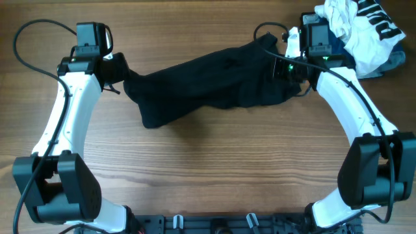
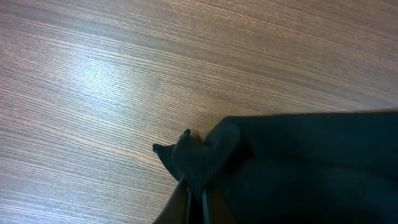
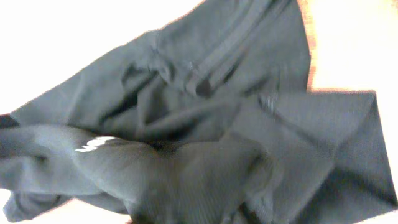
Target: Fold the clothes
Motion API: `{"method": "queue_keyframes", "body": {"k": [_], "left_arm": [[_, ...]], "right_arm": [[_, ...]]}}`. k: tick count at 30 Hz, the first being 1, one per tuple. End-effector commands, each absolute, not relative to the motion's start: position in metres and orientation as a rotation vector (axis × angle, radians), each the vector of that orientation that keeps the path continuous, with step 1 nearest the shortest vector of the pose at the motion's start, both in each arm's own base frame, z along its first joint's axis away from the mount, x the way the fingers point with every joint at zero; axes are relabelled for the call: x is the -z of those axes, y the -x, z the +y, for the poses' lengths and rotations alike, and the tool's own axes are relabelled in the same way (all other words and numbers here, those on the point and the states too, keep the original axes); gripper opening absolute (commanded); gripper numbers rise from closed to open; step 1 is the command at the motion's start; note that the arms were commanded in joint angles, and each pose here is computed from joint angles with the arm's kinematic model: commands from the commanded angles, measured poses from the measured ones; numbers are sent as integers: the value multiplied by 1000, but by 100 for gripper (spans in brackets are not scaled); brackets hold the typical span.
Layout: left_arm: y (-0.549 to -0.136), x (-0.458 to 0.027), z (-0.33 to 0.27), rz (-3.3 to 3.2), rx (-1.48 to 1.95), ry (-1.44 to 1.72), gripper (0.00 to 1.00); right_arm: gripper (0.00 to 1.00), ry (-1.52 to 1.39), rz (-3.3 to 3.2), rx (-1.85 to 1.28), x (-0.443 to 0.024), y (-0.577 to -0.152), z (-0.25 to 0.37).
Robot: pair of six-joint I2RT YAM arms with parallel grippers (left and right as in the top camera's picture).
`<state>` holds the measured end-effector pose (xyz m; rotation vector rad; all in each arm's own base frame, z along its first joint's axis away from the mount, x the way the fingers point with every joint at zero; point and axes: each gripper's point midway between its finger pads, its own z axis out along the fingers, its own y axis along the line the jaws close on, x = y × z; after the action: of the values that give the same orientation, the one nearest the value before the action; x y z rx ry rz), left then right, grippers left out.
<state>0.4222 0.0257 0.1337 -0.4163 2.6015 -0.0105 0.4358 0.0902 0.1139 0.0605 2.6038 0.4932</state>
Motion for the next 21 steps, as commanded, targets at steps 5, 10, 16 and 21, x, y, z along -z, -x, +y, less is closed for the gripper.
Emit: {"method": "queue_keyframes", "body": {"k": [5, 10, 16, 21], "left_arm": [[-425, -134, 26, 2597, 29, 418, 4], [-425, -134, 26, 2597, 29, 418, 4], [-425, -134, 26, 2597, 29, 418, 4], [-425, -134, 26, 2597, 29, 417, 4]], "right_arm": [[94, -53, 2672, -547, -109, -420, 95], [92, -115, 2825, -414, -88, -392, 77], [88, -135, 2866, -295, -60, -379, 63], [77, -55, 2822, -293, -34, -377, 63]]}}
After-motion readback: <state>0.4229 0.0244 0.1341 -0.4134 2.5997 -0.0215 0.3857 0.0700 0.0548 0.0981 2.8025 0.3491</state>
